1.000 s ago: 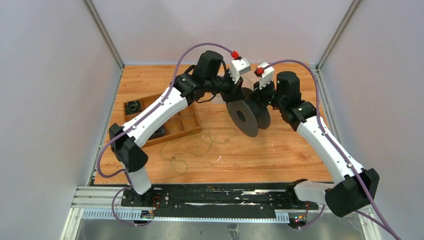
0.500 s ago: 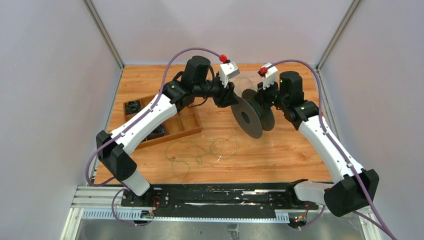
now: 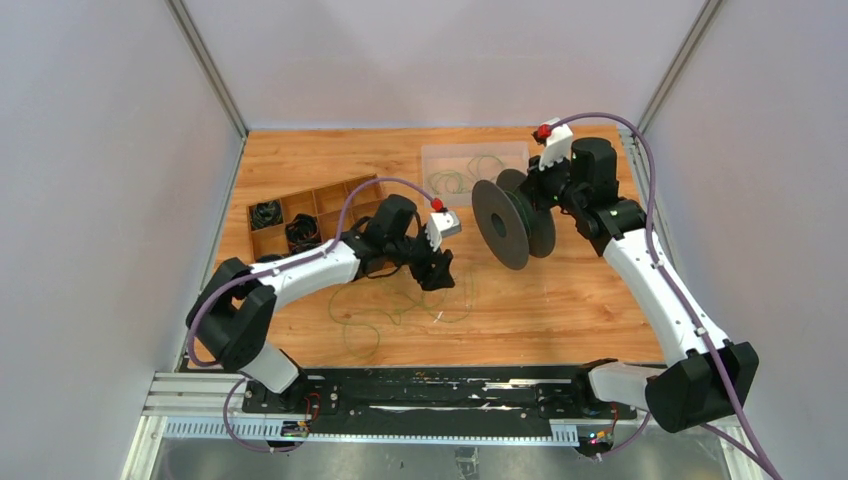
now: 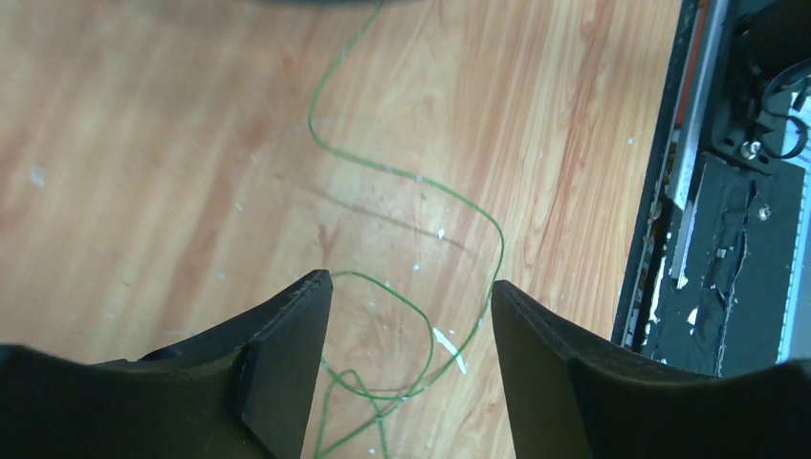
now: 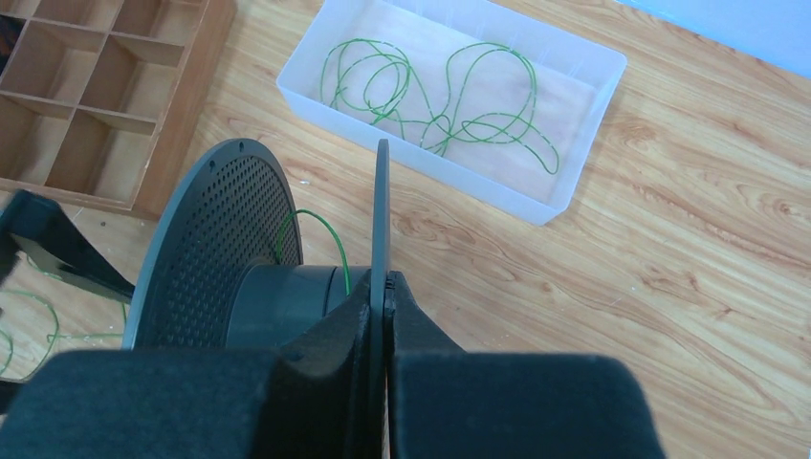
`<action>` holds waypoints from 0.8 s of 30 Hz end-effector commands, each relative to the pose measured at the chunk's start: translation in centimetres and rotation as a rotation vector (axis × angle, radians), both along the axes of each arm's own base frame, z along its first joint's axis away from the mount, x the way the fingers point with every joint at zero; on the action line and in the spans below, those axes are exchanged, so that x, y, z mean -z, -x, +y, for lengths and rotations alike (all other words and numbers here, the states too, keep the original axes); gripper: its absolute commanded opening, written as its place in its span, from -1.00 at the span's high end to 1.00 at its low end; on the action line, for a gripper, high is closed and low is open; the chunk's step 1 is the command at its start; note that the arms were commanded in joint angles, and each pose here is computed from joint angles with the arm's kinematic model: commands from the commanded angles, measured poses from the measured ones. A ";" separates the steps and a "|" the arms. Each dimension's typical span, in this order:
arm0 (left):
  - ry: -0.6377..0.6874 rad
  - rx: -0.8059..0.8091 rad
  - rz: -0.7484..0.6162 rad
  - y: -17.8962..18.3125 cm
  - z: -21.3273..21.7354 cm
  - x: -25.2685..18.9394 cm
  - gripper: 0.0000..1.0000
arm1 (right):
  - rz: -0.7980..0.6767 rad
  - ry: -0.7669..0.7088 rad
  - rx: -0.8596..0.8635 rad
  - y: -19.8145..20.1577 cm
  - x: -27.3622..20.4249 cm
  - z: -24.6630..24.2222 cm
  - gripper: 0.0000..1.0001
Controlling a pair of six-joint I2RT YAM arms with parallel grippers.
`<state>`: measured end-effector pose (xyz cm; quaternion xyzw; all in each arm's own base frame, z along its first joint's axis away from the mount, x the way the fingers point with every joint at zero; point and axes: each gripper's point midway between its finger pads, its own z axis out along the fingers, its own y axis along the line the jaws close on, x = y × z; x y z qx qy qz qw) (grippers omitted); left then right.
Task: Wrap the cables
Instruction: Wrap the cable around the cable reel.
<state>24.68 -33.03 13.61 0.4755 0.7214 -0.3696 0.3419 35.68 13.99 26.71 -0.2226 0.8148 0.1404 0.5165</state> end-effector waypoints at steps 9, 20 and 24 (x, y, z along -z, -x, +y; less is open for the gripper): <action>0.035 -0.090 0.172 2.1 -4.2 5.5 -0.49 | -0.065 -0.027 0.074 -1.3 -2.4 -1.5 0.99; -0.027 -0.034 0.297 4.7 -6.7 9.4 -0.40 | -0.063 -0.030 0.070 -1.3 -2.3 -1.5 0.99; -0.032 0.000 0.327 5.8 -6.9 9.8 -0.11 | -0.071 -0.026 0.074 -1.4 -2.3 -1.6 0.99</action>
